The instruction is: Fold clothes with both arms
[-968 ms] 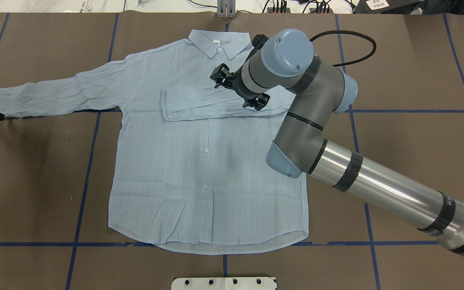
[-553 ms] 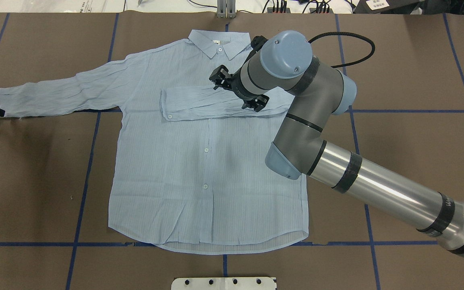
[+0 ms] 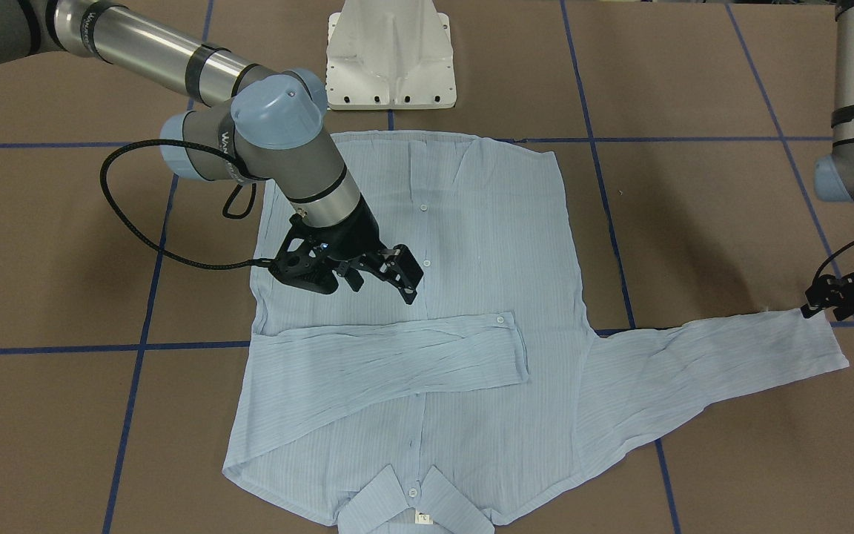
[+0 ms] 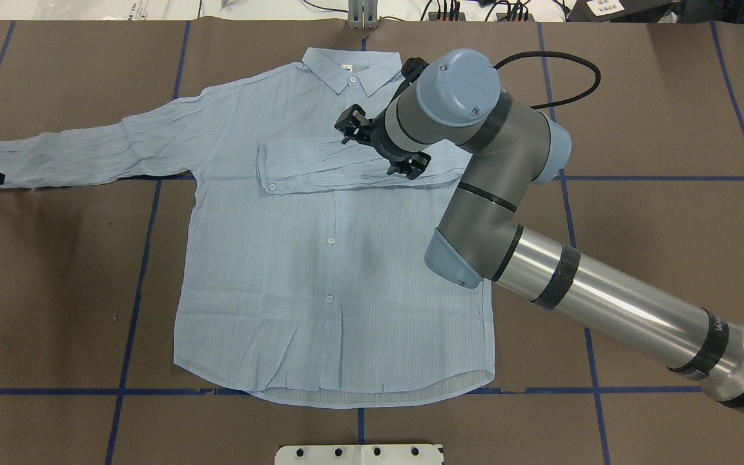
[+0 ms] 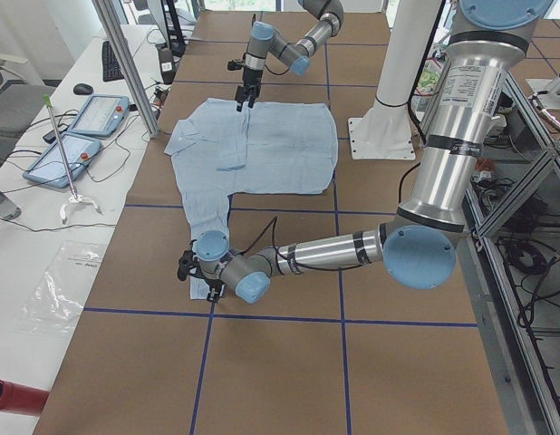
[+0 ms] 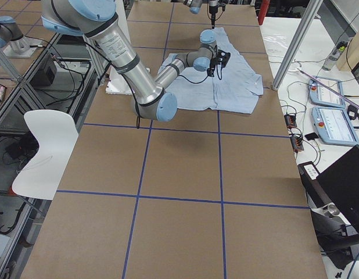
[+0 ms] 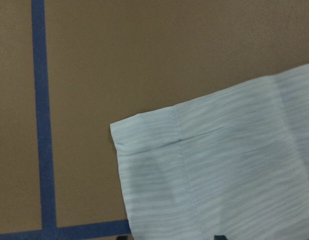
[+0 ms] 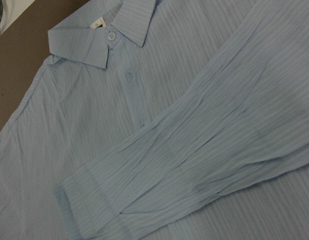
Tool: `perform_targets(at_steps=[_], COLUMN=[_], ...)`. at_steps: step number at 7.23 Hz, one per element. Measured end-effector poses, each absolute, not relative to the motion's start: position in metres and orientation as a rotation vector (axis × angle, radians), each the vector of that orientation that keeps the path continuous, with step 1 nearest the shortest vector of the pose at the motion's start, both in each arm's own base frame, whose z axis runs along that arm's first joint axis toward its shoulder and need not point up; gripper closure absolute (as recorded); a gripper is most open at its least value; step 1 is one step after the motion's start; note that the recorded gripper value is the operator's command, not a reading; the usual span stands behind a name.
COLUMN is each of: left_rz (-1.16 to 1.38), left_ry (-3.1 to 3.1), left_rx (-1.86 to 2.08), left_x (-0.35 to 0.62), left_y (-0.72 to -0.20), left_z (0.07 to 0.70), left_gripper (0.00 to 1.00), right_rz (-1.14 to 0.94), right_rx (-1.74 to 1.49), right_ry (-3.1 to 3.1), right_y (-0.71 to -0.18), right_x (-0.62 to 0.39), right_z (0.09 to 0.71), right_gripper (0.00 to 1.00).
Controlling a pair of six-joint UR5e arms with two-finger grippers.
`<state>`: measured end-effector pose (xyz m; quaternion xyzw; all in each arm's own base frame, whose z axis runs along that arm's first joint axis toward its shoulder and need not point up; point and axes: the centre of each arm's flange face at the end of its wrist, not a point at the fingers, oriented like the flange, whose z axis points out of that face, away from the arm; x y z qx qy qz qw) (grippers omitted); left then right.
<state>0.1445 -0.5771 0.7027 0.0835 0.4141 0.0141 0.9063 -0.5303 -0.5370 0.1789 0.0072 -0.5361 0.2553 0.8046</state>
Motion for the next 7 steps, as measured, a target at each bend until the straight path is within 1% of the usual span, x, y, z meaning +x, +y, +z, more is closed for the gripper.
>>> perform_targets(at_steps=[7], left_rz=[0.026], left_ry=[0.855], left_rx=[0.163], left_x=[0.1453], left_y=[-0.5766], left_z=[0.7044], left_gripper=[0.35], right_rz=[0.543], right_rx=[0.011], right_ry=[-1.144], right_y=[-0.5343], right_x=[-0.532], right_z=[0.1832], right_gripper=[0.0])
